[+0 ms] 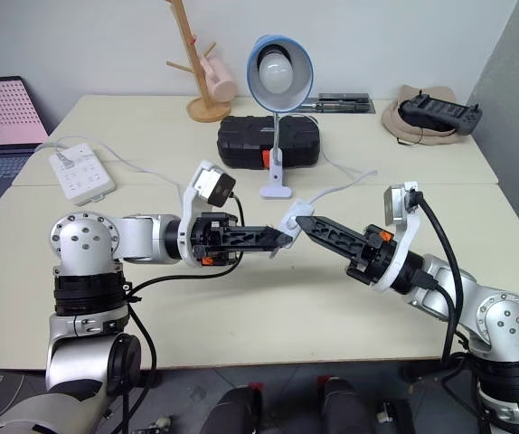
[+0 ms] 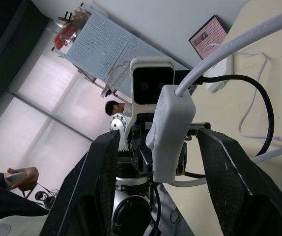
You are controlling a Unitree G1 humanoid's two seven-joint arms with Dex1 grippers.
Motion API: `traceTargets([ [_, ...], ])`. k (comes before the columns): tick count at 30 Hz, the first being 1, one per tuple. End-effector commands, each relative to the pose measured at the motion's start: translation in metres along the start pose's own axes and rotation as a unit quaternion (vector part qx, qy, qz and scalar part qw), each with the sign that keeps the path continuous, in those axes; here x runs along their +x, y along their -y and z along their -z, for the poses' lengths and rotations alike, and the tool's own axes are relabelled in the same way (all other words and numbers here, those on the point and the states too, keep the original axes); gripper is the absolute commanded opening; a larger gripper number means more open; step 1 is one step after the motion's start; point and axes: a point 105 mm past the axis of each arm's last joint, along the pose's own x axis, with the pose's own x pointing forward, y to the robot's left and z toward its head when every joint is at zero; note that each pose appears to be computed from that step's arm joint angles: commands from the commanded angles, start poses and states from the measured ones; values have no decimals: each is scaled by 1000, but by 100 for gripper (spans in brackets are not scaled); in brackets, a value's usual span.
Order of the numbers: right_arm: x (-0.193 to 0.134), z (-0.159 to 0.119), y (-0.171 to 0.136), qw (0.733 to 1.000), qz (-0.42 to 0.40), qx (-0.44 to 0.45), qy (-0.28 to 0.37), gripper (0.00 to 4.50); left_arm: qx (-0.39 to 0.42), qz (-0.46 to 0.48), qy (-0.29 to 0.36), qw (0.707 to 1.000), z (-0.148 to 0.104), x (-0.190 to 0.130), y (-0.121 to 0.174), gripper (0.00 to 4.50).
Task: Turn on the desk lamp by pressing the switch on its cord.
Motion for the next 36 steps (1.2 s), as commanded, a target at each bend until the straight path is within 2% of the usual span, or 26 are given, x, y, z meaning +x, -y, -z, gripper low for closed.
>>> traceTargets([
  [1,8,1,-12,1000,-26,0,-2,257,23,19,-5,1000,-4,2,11,41],
  [13,14,3,-11,1000,-29,9,-3,257,25,21,-7,999,-1,3,13,41],
  [16,13,3,-11,999,-30,9,-5,211,25,20,-6,999,-1,3,12,41],
  [23,12,4,-12,999,-31,8,-5,52,23,19,-7,1000,-2,3,12,41],
  [36,9,7,-11,1000,-9,-13,-19,50,24,20,-8,999,-3,3,13,41],
])
